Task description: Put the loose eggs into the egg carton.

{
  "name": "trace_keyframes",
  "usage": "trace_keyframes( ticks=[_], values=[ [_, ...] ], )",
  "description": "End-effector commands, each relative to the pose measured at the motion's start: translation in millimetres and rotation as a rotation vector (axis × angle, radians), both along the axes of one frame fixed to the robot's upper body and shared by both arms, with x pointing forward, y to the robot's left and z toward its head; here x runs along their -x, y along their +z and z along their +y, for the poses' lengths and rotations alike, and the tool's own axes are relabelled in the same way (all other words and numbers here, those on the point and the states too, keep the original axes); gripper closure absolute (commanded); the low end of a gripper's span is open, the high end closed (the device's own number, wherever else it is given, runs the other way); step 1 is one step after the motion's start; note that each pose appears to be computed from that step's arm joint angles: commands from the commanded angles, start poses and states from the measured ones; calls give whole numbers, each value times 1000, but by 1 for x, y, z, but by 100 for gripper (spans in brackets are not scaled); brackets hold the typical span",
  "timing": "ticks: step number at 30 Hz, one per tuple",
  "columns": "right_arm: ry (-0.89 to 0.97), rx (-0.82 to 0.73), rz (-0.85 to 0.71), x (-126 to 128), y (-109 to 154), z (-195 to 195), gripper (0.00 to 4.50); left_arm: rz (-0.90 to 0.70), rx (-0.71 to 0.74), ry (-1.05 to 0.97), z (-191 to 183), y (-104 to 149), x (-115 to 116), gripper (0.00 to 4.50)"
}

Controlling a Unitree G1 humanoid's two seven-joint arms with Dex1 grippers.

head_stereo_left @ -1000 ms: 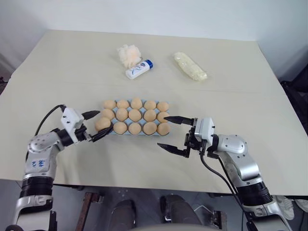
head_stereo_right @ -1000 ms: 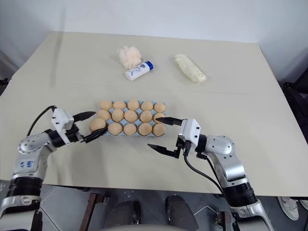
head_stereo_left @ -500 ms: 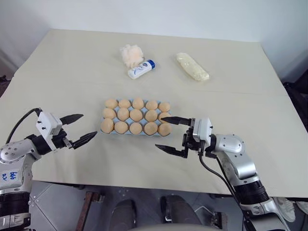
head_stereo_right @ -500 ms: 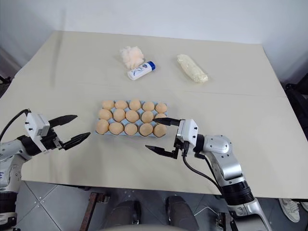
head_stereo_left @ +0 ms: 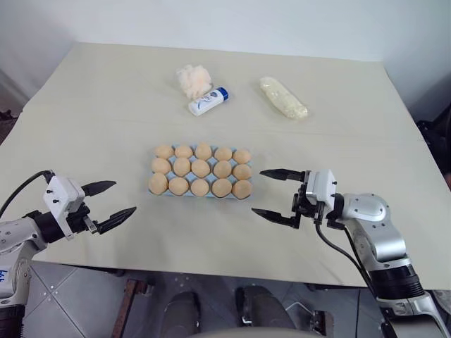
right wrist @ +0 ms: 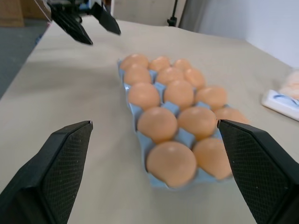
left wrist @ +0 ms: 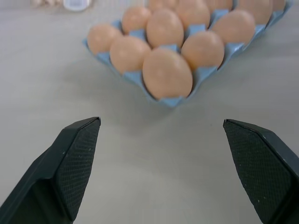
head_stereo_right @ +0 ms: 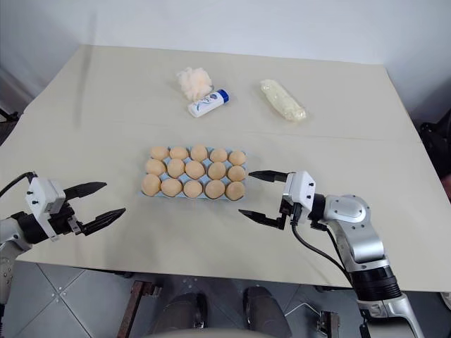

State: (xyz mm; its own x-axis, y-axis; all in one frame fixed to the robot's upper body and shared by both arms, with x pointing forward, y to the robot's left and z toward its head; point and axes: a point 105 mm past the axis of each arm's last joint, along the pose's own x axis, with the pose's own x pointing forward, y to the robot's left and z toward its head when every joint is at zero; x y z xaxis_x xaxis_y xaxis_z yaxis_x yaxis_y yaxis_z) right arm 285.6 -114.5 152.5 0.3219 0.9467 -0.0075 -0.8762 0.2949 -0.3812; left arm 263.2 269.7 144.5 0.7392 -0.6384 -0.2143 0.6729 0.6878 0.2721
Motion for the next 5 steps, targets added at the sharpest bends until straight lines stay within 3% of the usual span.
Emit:
trace_keyframes(
  ticks=[1, 5],
  values=[
    [-107, -29, -3, -10, 7, -19, 0, -51, 14, 1, -9, 12, -3, 2],
    [-246, -46, -4, -19, 8, -34, 0, -87, 29, 17, -14, 18, -5, 2]
  ],
)
